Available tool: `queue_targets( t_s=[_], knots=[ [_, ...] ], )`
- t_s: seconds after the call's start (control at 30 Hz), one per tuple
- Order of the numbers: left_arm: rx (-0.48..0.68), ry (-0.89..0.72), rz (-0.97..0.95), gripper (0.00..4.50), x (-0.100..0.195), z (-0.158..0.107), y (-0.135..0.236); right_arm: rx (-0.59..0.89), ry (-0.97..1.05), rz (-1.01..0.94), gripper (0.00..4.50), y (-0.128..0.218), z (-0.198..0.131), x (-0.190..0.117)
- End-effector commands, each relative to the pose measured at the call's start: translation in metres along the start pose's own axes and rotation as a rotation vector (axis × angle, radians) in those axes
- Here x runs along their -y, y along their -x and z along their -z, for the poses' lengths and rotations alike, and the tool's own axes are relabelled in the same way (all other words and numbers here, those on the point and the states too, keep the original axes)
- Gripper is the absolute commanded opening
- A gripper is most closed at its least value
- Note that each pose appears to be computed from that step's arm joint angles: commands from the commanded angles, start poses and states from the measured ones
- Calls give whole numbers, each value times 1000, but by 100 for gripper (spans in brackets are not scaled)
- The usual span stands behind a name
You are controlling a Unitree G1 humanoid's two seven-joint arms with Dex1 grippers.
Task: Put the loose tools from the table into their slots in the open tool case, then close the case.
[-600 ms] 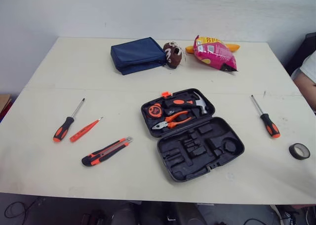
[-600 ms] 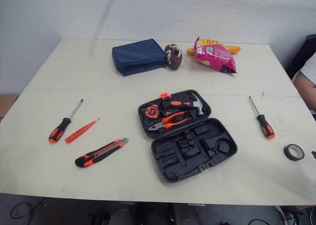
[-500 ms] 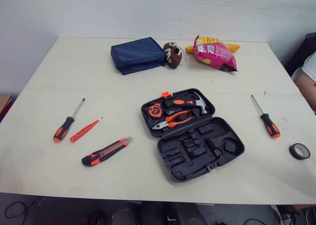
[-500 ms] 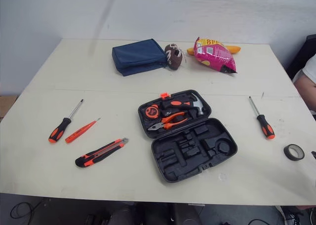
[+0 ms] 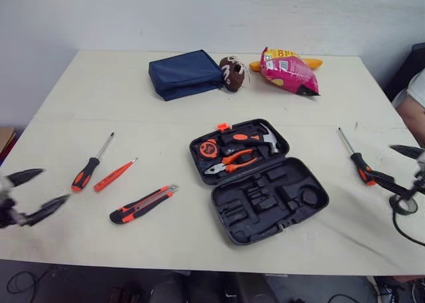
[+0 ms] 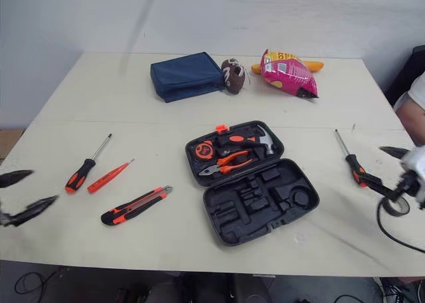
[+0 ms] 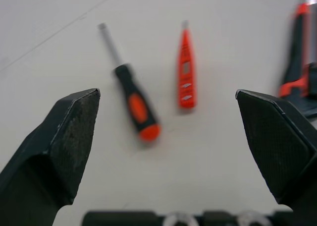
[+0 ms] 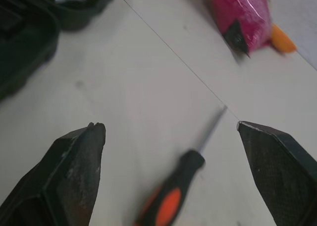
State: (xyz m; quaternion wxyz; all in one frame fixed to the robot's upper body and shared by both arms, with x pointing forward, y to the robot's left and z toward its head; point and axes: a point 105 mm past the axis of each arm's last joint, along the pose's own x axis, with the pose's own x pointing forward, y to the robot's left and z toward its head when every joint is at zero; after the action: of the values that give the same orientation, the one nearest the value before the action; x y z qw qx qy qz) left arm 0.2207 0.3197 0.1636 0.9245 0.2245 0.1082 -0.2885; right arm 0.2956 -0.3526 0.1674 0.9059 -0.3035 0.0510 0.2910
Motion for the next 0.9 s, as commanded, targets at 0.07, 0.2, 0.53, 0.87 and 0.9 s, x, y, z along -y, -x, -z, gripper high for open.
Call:
queue_targets(
  t_s=[0.07,0.2,0.53,0.87,0.9],
  knots=[
    [48,-63,154,446,53,-39,-53,15,15,-135,450,-43,-23,-10],
    [88,-7,228,362,79,-56,-79,1,53,-250,320,-69,-34,-26],
    [-8,53,344,3,121,-49,-133,-101,142,-258,0,-111,-27,-27],
    [-52,29,525,3,160,-55,-176,-73,142,-282,0,-138,-30,-39],
    [-58,19,530,3,162,-55,-179,-69,143,-289,0,-139,-31,-40]
  ],
)
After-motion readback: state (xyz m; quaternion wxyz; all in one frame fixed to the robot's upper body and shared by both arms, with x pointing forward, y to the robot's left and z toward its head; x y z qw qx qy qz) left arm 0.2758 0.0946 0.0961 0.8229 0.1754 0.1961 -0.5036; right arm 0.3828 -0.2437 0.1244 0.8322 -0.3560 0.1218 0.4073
